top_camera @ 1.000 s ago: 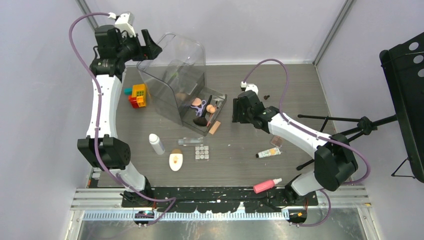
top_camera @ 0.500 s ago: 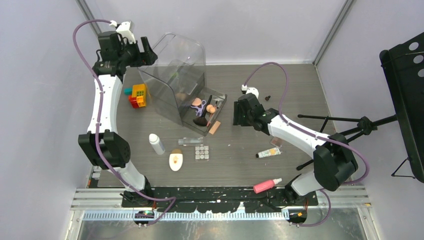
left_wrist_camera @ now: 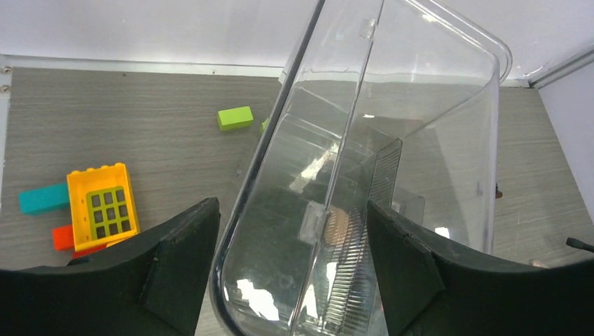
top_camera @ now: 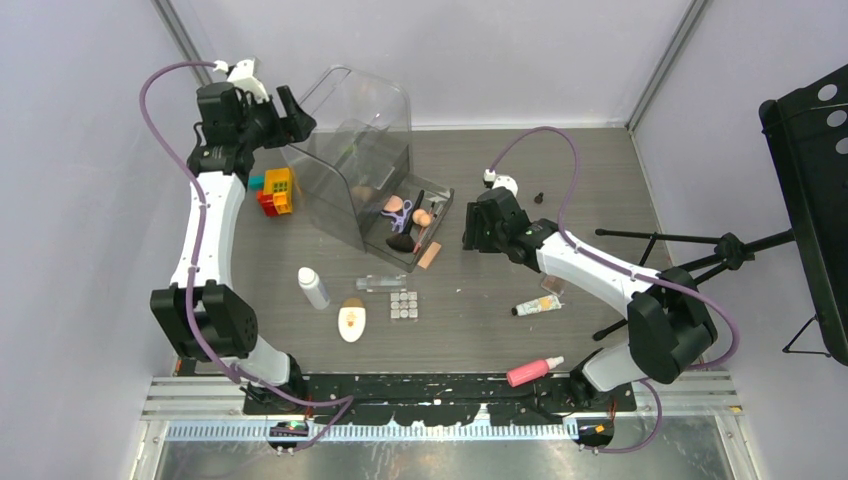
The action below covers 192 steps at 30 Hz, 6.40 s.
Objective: Organize the makeup
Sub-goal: Close the drawer in the storage box, then open the drawer in the storage box.
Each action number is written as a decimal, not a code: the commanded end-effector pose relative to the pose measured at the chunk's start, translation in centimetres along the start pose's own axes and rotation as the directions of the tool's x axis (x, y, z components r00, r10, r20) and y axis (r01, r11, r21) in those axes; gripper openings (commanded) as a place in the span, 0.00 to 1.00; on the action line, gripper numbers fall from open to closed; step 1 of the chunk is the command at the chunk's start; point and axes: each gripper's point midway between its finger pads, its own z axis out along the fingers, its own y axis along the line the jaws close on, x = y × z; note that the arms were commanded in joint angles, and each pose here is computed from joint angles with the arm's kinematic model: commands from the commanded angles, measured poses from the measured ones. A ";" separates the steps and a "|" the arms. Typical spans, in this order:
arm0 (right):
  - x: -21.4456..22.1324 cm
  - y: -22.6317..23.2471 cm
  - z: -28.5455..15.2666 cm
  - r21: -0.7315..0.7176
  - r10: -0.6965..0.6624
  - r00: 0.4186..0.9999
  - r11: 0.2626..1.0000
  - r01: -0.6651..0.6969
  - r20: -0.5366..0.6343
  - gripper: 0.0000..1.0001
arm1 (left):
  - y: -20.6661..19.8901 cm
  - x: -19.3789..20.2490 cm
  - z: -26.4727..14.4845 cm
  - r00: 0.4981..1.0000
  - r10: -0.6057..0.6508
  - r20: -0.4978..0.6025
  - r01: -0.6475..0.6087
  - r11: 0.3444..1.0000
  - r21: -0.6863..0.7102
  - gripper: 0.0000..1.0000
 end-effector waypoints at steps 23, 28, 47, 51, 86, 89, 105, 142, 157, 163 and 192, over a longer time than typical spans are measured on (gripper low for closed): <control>-2.7 -0.5 -0.9 0.023 0.063 0.988 0.997 -0.067 0.141 0.59 | 3.0 -0.3 -2.0 0.982 -0.182 0.048 0.183 0.983 -0.019 0.63; -2.9 -0.3 -0.3 0.024 0.070 0.987 0.997 -0.075 0.143 0.59 | 2.8 -0.4 -1.7 0.979 -0.202 0.035 0.201 0.979 0.027 0.62; -3.5 0.4 1.1 0.007 0.233 0.956 0.971 -0.238 0.179 0.59 | 1.5 -0.3 -1.3 0.978 -0.207 0.010 0.204 0.972 0.120 0.64; -2.8 -0.2 2.5 0.054 0.273 0.946 0.957 -0.286 0.174 0.59 | 1.4 -0.2 -1.3 0.978 -0.210 0.006 0.208 0.970 0.128 0.64; -2.3 9.3 15.3 -0.053 0.247 0.965 0.969 -0.243 0.093 0.55 | 0.8 -0.3 -1.2 0.975 -0.223 -0.002 0.219 0.957 0.189 0.64; -2.2 10.7 15.6 -0.077 0.236 0.968 0.970 -0.230 0.084 0.55 | 0.8 -0.3 -1.2 0.975 -0.224 -0.002 0.220 0.956 0.192 0.64; -2.0 16.1 17.3 -0.200 0.235 0.968 0.956 -0.213 0.089 0.55 | 0.6 -0.2 -1.1 0.975 -0.223 -0.005 0.220 0.954 0.204 0.65; -9.8 16.0 7.6 -0.643 0.686 0.716 0.606 -0.468 0.127 0.48 | 0.3 -0.4 -1.3 0.974 -0.227 0.000 0.222 0.951 0.217 0.67; -11.0 17.8 9.4 -0.750 0.822 0.568 0.351 -0.561 -0.040 0.45 | 0.4 -0.3 -1.2 0.973 -0.230 -0.002 0.225 0.950 0.218 0.68; -11.0 18.2 9.9 -0.758 0.826 0.560 0.326 -0.565 -0.062 0.44 | 0.4 -0.3 -1.2 0.973 -0.233 -0.002 0.228 0.949 0.218 0.68; -10.2 18.7 13.1 -0.735 0.836 0.539 0.300 -0.608 -0.105 0.39 | 0.2 -0.4 -1.3 0.973 -0.229 0.002 0.223 0.948 0.226 0.68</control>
